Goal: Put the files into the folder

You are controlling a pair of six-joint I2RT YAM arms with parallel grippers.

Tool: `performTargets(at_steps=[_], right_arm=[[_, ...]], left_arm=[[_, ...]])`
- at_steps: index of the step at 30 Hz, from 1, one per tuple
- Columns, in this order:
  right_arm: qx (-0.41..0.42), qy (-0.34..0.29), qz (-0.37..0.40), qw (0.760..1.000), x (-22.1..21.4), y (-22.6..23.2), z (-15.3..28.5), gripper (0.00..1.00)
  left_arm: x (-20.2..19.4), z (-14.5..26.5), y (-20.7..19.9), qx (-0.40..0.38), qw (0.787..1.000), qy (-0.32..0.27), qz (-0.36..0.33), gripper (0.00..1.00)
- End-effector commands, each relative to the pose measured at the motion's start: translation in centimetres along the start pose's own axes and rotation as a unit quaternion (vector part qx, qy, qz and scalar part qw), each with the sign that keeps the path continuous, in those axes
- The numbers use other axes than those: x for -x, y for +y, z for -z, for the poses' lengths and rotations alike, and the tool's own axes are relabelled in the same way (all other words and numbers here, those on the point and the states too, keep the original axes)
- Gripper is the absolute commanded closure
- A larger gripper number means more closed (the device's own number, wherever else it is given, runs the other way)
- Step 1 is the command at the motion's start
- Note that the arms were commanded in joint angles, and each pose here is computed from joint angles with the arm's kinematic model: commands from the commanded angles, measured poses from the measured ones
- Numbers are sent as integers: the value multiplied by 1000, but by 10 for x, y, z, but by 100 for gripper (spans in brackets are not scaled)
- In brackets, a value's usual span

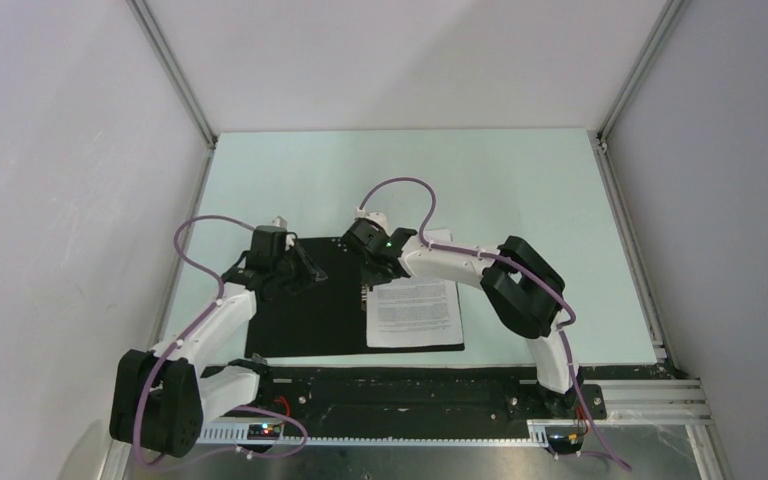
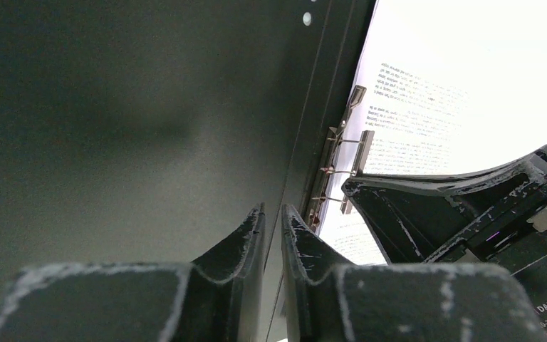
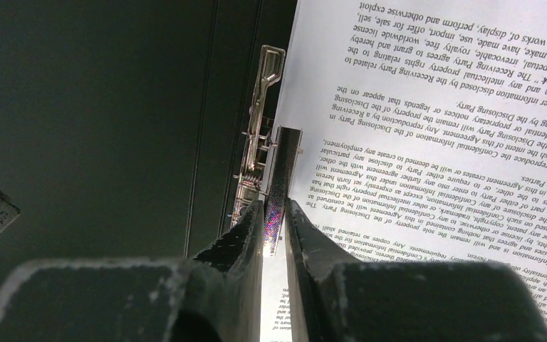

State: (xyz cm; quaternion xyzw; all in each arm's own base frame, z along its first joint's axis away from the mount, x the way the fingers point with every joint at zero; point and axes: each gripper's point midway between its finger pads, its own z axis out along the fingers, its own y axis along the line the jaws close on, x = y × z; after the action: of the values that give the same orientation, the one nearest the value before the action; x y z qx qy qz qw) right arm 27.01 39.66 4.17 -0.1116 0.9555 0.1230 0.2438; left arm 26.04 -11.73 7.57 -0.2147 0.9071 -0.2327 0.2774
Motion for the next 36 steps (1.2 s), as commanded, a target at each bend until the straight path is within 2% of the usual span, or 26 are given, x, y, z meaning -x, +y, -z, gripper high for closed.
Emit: performTargets(at_steps=[1, 19, 36], right_arm=[[13, -2, 0, 1000, -1, 9, 7, 84], [10, 23, 4, 1000, -36, 8, 5, 85], [36, -21, 9, 999, -30, 12, 21, 68]], left_arm=[[4, 3, -1, -8, 1000, -8, -8, 81], [5, -4, -1, -7, 1000, -3, -5, 83], [16, -8, -17, -20, 1000, 0, 4, 83]])
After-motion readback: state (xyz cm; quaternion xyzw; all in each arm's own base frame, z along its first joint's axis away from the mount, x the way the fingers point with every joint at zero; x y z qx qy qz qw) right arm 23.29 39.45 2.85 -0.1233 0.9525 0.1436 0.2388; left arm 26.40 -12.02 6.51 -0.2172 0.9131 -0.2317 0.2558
